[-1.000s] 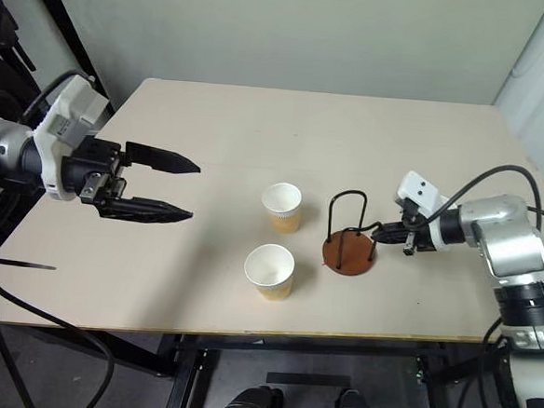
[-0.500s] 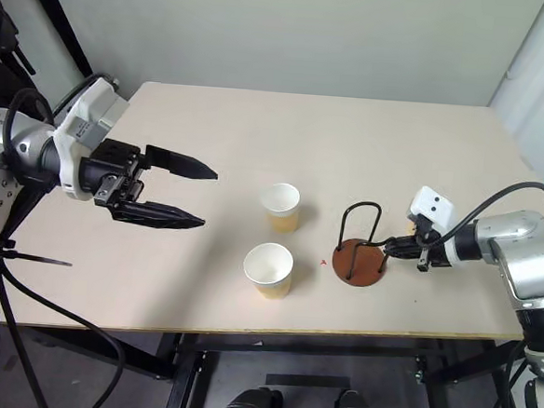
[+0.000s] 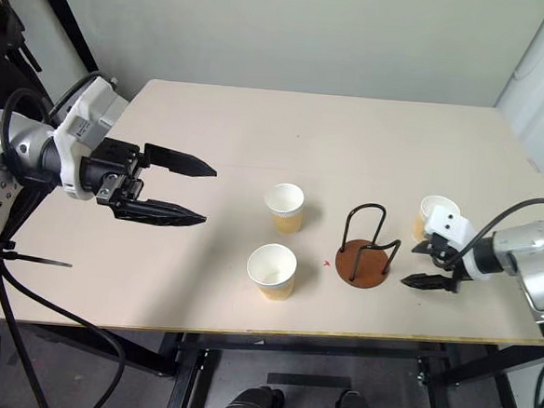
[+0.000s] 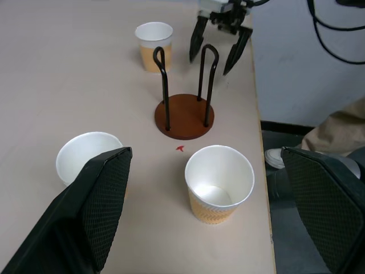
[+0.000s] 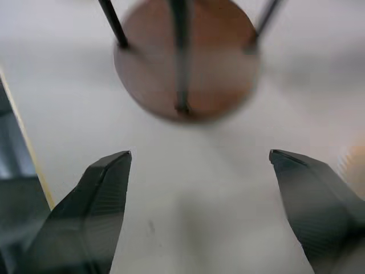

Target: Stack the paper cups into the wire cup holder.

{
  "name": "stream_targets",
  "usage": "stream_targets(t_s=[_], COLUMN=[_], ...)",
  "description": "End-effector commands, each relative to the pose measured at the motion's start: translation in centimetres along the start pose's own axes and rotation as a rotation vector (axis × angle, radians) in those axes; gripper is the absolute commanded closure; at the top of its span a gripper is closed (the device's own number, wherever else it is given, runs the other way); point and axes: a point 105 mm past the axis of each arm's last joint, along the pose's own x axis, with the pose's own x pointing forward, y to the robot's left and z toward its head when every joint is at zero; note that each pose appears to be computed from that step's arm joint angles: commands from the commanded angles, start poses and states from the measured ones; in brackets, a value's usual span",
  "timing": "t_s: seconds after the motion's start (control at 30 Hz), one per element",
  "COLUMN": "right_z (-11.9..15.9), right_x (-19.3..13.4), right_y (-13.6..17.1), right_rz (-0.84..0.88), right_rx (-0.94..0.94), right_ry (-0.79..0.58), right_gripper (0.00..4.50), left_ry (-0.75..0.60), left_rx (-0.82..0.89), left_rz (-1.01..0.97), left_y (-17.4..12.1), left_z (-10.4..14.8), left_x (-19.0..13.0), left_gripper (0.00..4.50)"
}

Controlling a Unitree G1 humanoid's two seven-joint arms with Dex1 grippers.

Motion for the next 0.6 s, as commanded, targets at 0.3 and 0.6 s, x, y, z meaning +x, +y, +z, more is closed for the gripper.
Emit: stream_targets(t_s=[0.3,0.6], right_z=[3.4,3.6], right_x=[-5.8,-2.6], right_y=[-5.6,-7.4], right_rz=[-0.293,-0.226], right_rx=[-0.199,-0.357], right_ry=[0.006,0.131], right_gripper=[0.40,0.40], left_ry=[-0.025,-0.024], left_rx=[0.085,0.117], left_rz=[0.026,0.007], left_y=[0.0,-0.2], left_z=[1.5,2.4], left_x=[-0.7,-0.5], left_gripper=[0.00,0.00])
